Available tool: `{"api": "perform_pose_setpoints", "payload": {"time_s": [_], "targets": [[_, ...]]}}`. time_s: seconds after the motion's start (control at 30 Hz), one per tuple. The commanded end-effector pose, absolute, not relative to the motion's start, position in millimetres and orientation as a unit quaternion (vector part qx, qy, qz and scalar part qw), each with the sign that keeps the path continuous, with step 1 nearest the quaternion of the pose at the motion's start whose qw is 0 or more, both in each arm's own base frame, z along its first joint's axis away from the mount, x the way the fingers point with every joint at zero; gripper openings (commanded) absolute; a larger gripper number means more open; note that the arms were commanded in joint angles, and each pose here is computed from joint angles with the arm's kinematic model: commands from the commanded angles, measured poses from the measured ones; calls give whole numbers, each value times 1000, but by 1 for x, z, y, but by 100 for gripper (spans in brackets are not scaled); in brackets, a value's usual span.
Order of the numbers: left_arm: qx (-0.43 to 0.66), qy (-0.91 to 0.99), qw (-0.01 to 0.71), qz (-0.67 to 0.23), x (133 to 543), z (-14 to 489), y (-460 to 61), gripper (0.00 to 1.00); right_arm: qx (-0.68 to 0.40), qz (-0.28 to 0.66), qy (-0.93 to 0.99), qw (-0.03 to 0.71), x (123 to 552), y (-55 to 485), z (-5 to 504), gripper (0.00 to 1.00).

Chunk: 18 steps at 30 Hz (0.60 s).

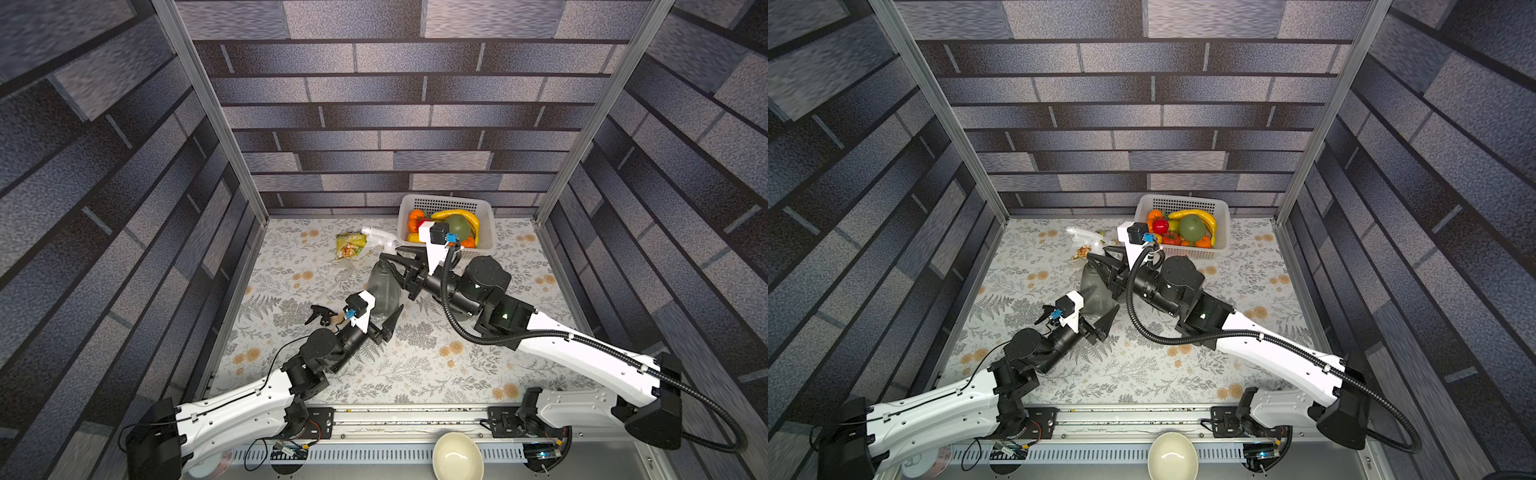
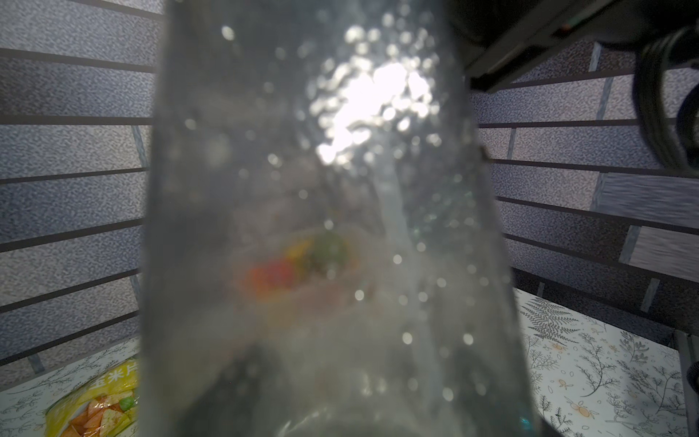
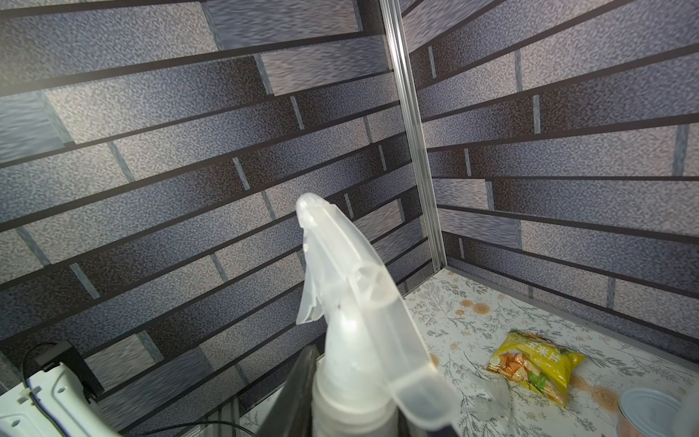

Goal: Attach spray nozzles to spray bottles
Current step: Insert the spray nozzle into the spray bottle.

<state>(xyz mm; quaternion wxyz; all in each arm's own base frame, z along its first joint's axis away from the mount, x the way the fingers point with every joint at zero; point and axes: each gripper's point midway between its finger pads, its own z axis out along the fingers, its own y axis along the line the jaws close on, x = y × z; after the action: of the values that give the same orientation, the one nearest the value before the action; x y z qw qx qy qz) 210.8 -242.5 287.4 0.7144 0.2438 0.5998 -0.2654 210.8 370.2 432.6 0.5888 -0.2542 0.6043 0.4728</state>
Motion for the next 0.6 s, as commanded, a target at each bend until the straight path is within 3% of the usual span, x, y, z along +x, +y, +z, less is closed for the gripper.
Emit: {"api": "perform_pose_setpoints", "payload": {"time_s": [0.0,0.57], "targets": [[232,576,731,-282,209,317,-241,71,-257,487,584,596,203,368,443,32],[228,564,740,-286,212,329,-243,71,-270,479,601,580,205,378,415,33]]}}
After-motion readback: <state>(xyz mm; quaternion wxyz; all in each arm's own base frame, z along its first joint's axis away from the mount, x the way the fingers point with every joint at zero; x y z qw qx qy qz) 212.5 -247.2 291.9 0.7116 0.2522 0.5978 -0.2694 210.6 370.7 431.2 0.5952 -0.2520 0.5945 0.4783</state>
